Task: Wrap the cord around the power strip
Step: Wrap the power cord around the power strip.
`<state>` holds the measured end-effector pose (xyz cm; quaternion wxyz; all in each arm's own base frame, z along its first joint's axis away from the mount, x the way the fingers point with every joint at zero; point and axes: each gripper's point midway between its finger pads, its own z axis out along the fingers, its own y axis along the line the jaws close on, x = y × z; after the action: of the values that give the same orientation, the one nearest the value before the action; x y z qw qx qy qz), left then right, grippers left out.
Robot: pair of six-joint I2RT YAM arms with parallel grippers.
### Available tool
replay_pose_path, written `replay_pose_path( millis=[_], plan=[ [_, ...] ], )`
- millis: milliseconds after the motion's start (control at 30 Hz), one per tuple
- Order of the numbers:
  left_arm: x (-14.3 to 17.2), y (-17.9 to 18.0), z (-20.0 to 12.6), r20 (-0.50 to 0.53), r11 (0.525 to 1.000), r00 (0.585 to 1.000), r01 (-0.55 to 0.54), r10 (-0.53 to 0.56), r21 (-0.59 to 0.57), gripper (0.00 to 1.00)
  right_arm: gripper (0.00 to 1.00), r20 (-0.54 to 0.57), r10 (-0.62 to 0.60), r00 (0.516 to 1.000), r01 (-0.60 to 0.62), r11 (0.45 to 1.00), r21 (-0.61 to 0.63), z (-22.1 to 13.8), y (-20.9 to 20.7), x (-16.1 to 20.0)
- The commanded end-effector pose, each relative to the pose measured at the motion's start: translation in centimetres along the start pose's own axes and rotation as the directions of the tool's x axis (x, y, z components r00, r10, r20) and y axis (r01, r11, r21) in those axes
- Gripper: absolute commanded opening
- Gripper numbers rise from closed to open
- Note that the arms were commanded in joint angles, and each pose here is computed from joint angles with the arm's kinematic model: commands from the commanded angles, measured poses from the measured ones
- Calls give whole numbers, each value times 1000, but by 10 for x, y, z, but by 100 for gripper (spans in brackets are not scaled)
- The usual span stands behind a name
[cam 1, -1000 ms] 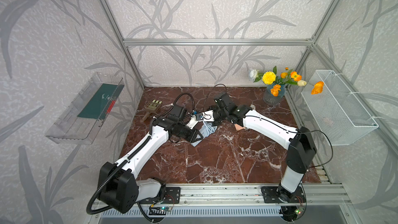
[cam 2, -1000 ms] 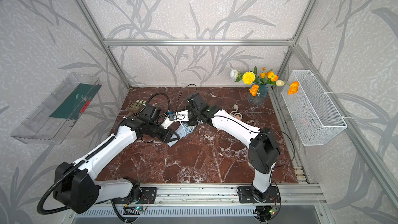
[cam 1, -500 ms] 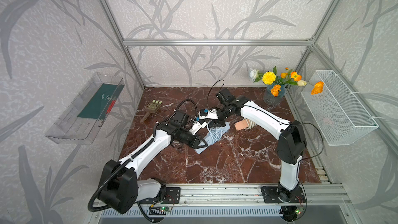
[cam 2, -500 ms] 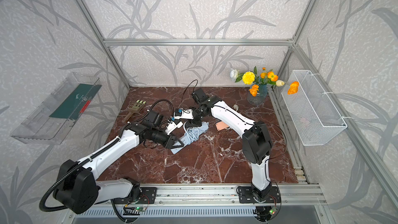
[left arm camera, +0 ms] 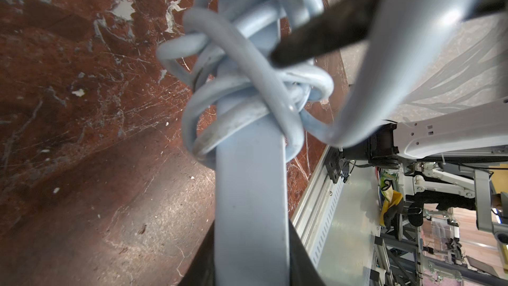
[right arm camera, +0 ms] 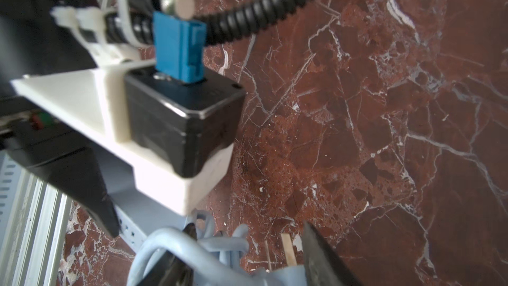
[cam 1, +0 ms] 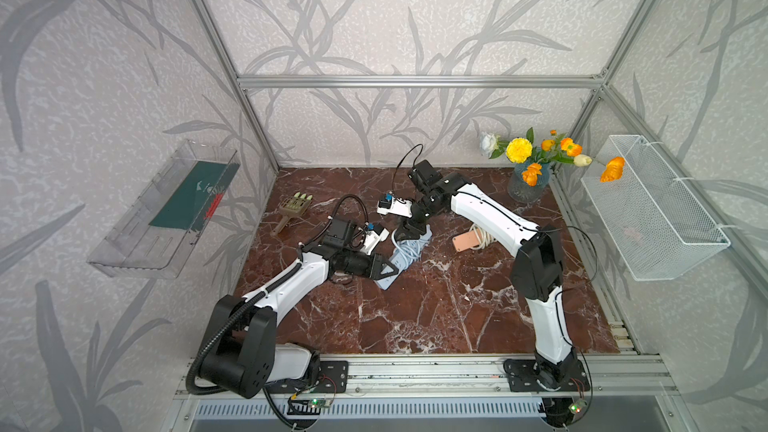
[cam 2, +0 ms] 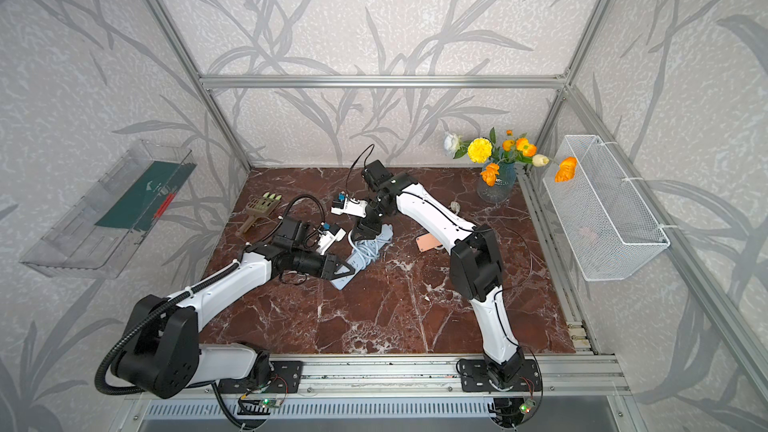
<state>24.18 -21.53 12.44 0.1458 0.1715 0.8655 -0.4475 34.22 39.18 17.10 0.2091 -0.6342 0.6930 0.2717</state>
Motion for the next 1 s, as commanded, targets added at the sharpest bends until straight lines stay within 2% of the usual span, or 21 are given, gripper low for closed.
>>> replay_pose_path(
  millis=[0,133,433,967],
  plan=[
    [-18,-23,0,70,993,997,-38,31,115,0,61,-23,105,994,-106,994,-18,0,-2,-6],
    [-19,-19,3,69,993,998,-4,-5,117,0,64,-34,177,984,-176,984,32,8,-15,-8],
    [-23,-8,3,74,994,996,45,-52,102,0,75,-69,228,971,-215,965,149,7,-33,-6],
    [-41,5,-5,164,984,976,126,-146,124,0,76,-77,307,949,-282,930,236,2,-50,-7]
  ],
)
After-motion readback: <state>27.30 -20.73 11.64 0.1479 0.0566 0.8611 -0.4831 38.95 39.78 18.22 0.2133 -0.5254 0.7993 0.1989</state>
